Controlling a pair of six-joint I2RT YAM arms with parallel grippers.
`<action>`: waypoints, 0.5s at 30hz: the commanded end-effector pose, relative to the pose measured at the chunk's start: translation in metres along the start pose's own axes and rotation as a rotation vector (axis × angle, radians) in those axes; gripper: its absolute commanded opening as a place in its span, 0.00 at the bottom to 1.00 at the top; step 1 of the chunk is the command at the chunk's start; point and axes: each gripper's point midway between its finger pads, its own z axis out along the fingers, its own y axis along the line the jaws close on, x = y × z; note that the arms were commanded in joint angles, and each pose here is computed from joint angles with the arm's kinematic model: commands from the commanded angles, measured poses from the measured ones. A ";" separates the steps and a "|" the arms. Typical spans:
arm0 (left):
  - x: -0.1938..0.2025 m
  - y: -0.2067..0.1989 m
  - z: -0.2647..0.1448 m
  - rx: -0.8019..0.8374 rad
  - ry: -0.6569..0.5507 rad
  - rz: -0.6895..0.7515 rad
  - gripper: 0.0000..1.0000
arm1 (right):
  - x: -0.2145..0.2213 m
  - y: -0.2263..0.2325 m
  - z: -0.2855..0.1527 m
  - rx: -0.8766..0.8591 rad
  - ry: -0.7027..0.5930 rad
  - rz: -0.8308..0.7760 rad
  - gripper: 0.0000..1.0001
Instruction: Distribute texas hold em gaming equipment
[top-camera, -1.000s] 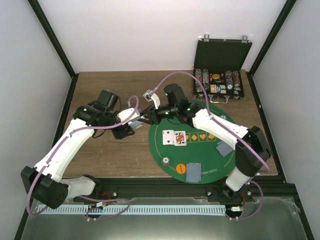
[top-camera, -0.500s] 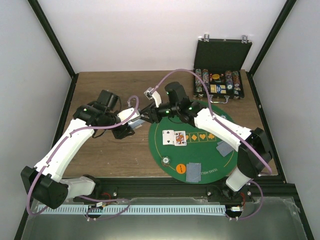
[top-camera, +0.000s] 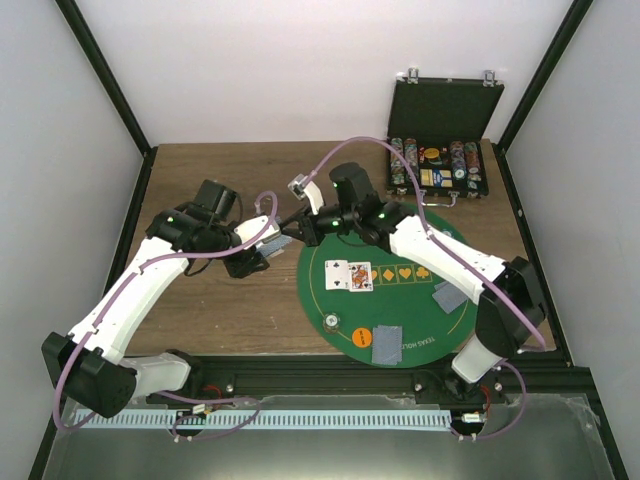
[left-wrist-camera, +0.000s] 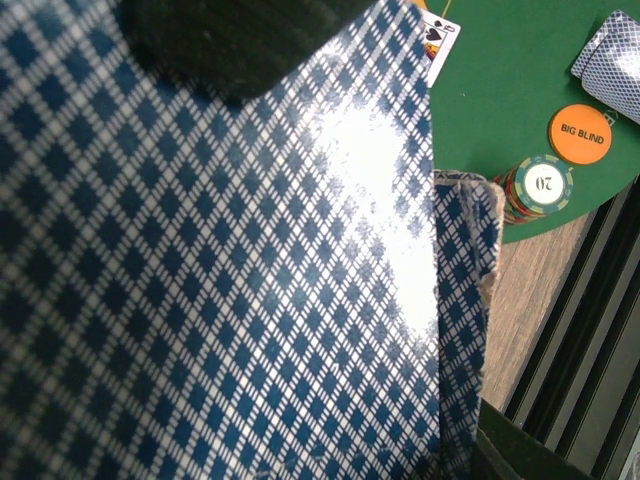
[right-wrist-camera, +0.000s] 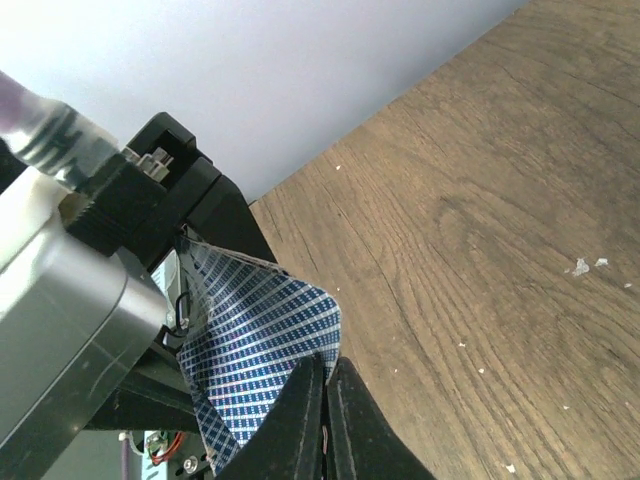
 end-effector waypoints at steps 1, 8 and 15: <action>-0.006 -0.001 -0.001 0.007 -0.027 0.007 0.49 | -0.017 0.015 -0.016 0.010 -0.034 -0.047 0.04; -0.005 -0.002 -0.001 0.006 -0.027 0.007 0.49 | -0.024 0.029 -0.032 -0.018 -0.054 -0.085 0.01; -0.005 0.001 -0.001 -0.006 -0.024 0.003 0.49 | -0.035 0.029 -0.064 0.031 -0.087 -0.114 0.01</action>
